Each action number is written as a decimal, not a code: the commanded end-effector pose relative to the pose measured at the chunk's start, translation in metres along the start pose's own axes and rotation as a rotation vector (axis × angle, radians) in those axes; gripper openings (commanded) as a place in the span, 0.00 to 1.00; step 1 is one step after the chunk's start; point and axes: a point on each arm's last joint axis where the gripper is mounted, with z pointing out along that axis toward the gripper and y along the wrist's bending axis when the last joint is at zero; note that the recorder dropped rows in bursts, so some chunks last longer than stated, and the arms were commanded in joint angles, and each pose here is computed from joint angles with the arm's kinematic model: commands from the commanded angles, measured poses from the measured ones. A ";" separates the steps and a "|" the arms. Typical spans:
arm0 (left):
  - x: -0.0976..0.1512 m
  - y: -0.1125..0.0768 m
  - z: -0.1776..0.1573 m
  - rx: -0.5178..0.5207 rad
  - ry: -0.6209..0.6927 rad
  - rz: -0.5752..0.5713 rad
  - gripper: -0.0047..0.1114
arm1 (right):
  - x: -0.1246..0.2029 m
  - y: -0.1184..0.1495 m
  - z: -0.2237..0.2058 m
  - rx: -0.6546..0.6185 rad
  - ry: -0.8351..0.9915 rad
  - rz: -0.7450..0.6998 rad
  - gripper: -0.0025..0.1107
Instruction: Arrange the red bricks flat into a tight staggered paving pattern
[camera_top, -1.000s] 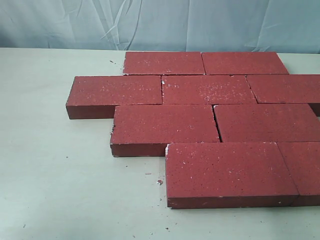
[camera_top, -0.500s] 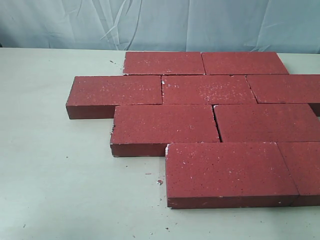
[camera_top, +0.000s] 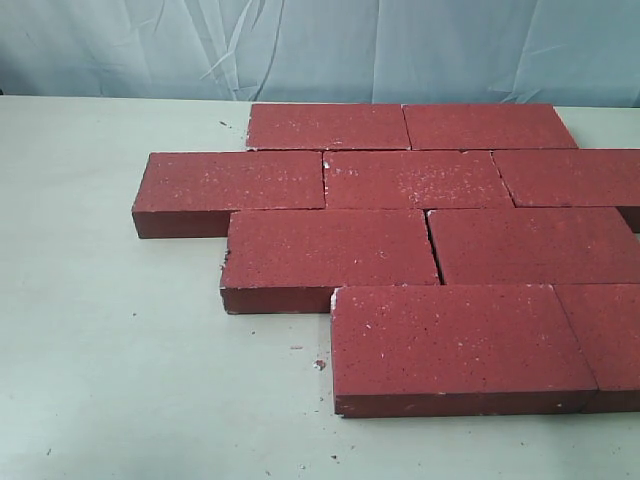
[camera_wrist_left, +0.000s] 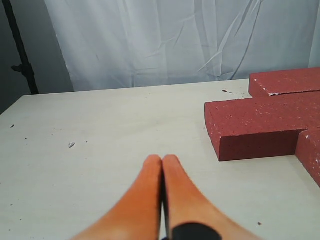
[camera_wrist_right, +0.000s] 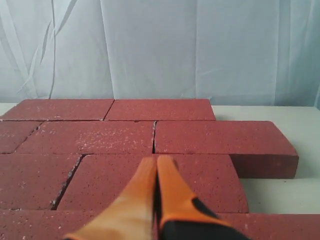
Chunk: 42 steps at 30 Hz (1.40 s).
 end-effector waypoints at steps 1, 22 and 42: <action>0.001 0.000 0.000 -0.003 -0.004 -0.007 0.04 | 0.007 -0.001 0.000 0.012 0.058 -0.017 0.01; 0.001 0.000 0.000 -0.003 -0.004 -0.007 0.04 | 0.011 -0.001 -0.001 0.016 0.104 -0.021 0.01; 0.001 0.000 0.000 -0.003 -0.006 -0.007 0.04 | 0.011 -0.001 -0.001 0.012 0.104 -0.004 0.01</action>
